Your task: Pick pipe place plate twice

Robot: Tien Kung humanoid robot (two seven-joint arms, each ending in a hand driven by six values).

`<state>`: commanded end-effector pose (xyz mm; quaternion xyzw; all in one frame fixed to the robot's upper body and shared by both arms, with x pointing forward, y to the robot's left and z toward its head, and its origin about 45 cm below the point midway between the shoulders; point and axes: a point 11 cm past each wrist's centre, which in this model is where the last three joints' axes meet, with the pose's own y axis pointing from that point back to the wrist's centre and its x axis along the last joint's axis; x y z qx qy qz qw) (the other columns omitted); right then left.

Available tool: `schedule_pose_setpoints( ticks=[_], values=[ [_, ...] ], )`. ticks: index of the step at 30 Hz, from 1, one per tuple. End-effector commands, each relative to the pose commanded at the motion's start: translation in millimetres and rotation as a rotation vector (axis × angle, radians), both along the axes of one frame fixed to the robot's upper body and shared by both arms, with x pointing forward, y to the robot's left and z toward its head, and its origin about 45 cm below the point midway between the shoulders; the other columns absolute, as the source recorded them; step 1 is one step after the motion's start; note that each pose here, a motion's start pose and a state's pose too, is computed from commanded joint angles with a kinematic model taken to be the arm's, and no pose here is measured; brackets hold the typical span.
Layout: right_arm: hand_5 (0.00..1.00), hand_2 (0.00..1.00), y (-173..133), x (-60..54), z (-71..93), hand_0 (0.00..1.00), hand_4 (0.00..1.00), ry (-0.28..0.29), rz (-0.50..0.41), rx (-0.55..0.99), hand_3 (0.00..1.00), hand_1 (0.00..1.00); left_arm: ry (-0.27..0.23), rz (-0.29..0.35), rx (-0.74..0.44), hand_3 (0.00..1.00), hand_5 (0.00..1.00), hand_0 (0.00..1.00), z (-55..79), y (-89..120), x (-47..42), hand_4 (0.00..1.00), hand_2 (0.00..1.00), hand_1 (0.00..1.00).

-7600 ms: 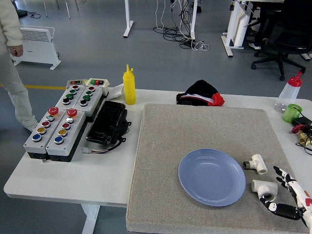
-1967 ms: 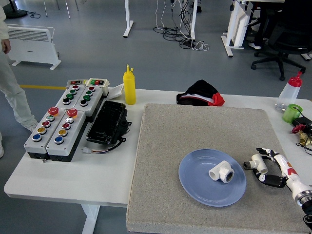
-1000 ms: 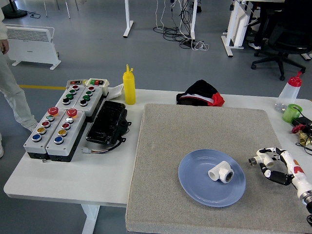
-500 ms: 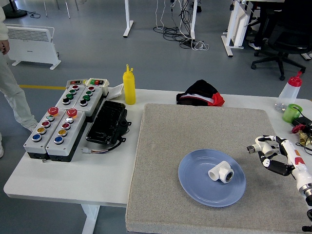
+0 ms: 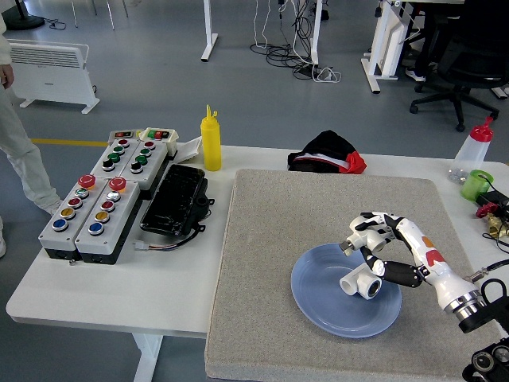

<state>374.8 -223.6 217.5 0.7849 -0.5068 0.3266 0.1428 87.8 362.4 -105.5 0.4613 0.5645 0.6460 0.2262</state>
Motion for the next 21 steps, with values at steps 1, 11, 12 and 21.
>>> schedule_pose_setpoints(
  ticks=[1, 11, 12, 21],
  values=[
    [0.002, 0.548, 4, -2.5, -0.5, 0.431, 0.394, -0.001, 0.021, -0.019, 0.595, 0.540, 0.000, 0.000, 0.000, 0.590, 0.998, 0.585, 0.0, 0, -0.1, 0.473, 0.602, 0.571],
    [0.002, 0.591, 17, -11.7, -16.3, 0.538, 0.407, 0.004, 0.110, -0.204, 0.608, 0.611, -0.001, 0.000, 0.002, 0.588, 0.998, 0.586, 0.3, 1, 0.4, 0.472, 0.599, 0.569],
    [0.002, 0.591, 17, -11.6, -17.7, 0.538, 0.407, 0.008, 0.111, -0.214, 0.608, 0.611, -0.001, 0.000, 0.002, 0.588, 0.998, 0.586, 0.4, 1, 0.5, 0.472, 0.599, 0.569],
    [0.022, 0.822, 16, -12.4, -28.5, 0.866, 0.508, 0.027, 0.120, -0.288, 0.707, 0.770, -0.001, 0.000, 0.003, 0.588, 0.998, 0.585, 0.3, 1, 0.5, 0.473, 0.597, 0.569]
  ],
)
